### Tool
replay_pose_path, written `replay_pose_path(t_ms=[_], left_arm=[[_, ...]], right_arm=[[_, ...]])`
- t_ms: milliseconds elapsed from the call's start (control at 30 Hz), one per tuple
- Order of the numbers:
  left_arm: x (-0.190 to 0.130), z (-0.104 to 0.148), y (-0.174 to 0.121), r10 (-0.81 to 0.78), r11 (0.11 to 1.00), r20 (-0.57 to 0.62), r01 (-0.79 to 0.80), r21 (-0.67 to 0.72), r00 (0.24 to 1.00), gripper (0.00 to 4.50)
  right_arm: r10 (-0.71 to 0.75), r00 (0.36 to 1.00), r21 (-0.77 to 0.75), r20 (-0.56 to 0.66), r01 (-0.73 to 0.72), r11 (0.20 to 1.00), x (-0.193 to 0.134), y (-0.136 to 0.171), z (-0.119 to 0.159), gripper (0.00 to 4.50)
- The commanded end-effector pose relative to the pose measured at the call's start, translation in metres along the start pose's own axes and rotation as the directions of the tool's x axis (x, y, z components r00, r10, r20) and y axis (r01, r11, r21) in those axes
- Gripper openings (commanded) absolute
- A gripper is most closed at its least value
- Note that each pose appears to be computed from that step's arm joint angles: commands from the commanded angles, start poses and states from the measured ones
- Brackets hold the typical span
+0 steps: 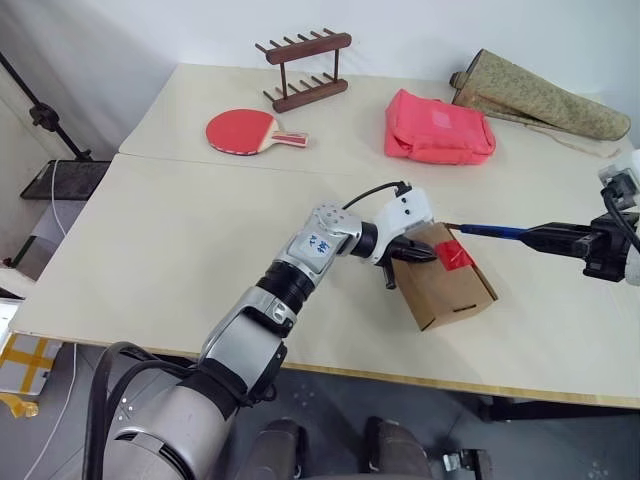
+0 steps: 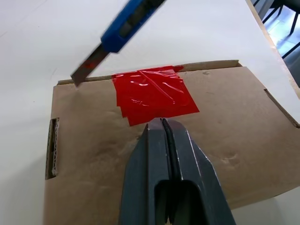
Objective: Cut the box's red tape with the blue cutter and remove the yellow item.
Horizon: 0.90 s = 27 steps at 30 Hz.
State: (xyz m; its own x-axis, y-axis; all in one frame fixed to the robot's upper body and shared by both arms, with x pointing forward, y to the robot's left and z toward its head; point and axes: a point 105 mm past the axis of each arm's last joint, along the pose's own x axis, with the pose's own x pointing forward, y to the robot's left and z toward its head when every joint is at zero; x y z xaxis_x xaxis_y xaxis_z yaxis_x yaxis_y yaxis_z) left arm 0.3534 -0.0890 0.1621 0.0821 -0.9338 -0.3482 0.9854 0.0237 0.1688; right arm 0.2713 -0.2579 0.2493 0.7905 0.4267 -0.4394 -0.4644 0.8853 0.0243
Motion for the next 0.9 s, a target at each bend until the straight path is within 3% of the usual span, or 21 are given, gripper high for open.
replay_pose_path(t_ms=[33, 900], left_arm=[[0.005, -0.026, -0.008, -0.032, 0.999, -0.093, 0.028, -0.041, 0.995, 0.0], [0.005, -0.029, -0.009, -0.031, 0.999, -0.099, 0.027, -0.047, 0.995, 0.0]], right_arm=[[-0.038, 0.998, -0.023, 0.05, 0.039, 0.999, -0.012, -0.005, 0.011, 0.17], [0.015, 1.0, 0.016, -0.02, -0.014, 1.0, -0.007, 0.004, -0.006, 0.17]])
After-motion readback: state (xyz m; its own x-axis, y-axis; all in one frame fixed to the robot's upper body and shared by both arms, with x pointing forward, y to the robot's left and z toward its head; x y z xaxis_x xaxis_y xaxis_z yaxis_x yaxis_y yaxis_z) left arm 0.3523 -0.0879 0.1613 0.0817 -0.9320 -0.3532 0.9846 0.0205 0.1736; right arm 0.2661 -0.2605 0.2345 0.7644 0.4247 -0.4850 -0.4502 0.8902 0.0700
